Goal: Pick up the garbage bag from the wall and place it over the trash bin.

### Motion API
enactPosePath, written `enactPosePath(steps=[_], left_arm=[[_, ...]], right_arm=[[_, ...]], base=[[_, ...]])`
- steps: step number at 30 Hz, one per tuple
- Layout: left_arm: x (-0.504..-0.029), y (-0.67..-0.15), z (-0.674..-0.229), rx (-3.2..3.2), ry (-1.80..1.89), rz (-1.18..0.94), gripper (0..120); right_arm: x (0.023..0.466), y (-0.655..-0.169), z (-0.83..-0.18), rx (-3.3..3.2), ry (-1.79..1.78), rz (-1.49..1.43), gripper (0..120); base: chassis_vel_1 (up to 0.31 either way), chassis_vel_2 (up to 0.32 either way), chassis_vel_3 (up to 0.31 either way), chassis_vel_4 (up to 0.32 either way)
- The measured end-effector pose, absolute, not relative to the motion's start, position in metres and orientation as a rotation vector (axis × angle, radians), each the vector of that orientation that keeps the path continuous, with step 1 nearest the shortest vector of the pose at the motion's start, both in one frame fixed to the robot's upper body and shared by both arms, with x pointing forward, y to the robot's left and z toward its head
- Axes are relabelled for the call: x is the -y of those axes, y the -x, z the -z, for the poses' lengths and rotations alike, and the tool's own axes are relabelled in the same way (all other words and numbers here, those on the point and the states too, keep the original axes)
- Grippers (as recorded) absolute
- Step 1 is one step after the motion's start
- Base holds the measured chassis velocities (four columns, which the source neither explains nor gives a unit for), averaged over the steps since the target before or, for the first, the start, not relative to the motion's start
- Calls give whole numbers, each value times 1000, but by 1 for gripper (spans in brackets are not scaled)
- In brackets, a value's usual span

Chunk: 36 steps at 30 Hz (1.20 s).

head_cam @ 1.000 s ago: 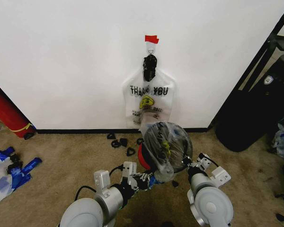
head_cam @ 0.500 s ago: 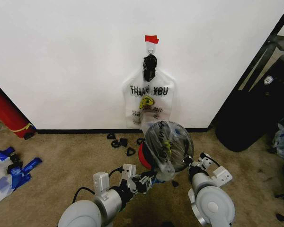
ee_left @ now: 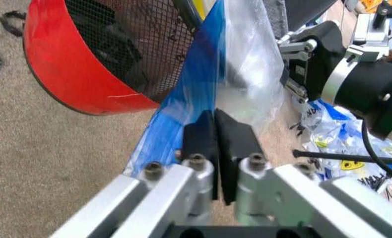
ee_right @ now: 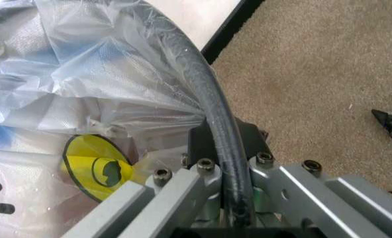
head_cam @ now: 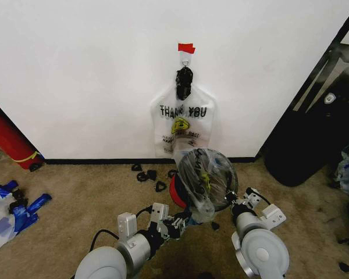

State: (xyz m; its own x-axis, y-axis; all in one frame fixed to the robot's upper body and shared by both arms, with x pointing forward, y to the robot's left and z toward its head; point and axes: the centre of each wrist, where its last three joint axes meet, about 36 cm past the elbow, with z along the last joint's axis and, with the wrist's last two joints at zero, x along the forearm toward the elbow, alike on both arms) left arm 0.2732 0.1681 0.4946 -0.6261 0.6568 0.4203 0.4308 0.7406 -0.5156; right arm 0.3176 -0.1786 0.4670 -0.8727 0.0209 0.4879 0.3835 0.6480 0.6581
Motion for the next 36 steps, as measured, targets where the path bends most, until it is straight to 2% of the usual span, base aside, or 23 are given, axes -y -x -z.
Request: enactPosePath(steps=[13,17,36], left_arm=[[-173,-275,-492,2379,761,-514,0],[-181,-273,-483,2429,707,-437,0],[-175,-295,-441,2390,569,-403,0]], right_arm=[[179,-317,-467,2420,327,1119,0],[186,-319,-469,2424,335,1124,0],[184,-309,-485,2410,288,1176,0]], base=[[0,0,0,0],[0,0,0,0],[0,0,0,0]])
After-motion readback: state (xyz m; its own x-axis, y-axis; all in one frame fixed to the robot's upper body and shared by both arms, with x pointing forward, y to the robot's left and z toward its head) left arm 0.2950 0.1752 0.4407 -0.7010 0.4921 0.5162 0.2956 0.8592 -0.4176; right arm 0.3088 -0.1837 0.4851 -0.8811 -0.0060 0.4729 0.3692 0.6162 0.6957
